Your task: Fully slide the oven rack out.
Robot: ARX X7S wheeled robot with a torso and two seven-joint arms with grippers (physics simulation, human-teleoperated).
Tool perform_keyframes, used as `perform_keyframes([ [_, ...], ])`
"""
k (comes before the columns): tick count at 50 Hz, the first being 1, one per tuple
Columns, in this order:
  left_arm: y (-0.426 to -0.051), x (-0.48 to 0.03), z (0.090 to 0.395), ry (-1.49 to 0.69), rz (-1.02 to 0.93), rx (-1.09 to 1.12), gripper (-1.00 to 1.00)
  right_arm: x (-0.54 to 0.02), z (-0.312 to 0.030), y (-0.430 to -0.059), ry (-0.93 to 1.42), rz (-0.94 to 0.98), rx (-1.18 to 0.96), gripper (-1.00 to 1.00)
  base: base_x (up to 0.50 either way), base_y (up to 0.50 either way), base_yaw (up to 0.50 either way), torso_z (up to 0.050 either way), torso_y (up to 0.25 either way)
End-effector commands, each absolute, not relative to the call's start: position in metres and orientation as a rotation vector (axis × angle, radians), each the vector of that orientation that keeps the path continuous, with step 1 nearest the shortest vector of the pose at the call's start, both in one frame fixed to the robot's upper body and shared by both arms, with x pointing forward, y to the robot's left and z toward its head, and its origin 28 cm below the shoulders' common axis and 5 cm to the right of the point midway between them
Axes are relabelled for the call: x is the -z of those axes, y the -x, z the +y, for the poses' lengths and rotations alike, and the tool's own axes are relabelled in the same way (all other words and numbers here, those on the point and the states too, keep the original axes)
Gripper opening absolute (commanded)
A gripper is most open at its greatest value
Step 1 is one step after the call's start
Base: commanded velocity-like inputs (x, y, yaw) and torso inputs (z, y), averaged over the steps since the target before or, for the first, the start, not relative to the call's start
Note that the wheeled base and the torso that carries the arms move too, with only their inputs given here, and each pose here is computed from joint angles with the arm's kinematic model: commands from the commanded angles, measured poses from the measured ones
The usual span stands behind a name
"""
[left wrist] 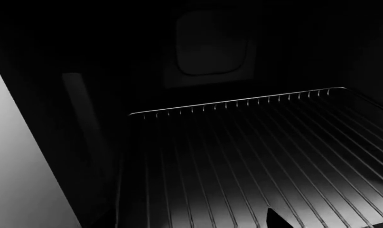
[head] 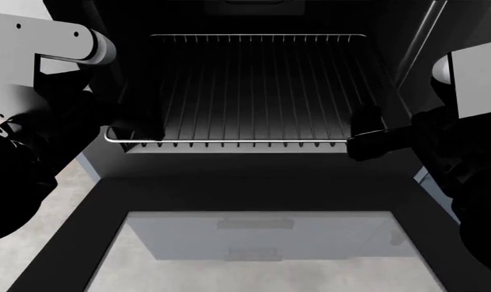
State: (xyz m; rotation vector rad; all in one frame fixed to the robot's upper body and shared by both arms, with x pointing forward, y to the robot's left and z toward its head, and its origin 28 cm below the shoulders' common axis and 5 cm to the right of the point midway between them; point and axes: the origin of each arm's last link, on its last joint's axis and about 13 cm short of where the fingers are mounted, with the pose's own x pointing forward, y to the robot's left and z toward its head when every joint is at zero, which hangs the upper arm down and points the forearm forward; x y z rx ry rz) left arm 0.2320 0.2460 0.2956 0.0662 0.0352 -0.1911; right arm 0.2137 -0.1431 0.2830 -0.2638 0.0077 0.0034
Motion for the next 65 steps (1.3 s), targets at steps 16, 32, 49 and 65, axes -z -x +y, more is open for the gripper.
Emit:
perform_keyframes([
  [16, -0.234, -0.299, 0.244, -0.069, 0.04, 0.2, 1.0, -0.287, -0.143, -0.217, 0.25, 0.015, -0.014, 1.0, 0.0, 0.0, 0.0, 0.0, -0.224],
  [32, -0.266, -0.326, 0.232, -0.04, 0.061, 0.222, 1.0, -0.317, -0.133, -0.262, 0.193, 0.099, -0.069, 1.0, 0.0, 0.0, 0.0, 0.0, 0.0],
  [49, -0.333, -0.325, 0.226, -0.069, 0.255, 0.181, 1.0, -0.327, -0.133, -0.317, 0.116, 0.255, -0.086, 1.0, 0.0, 0.0, 0.0, 0.0, 0.0],
  [65, -0.374, -0.33, 0.22, 0.001, 0.331, 0.173, 1.0, -0.334, -0.13, -0.348, 0.078, 0.341, -0.08, 1.0, 0.0, 0.0, 0.0, 0.0, 0.0],
])
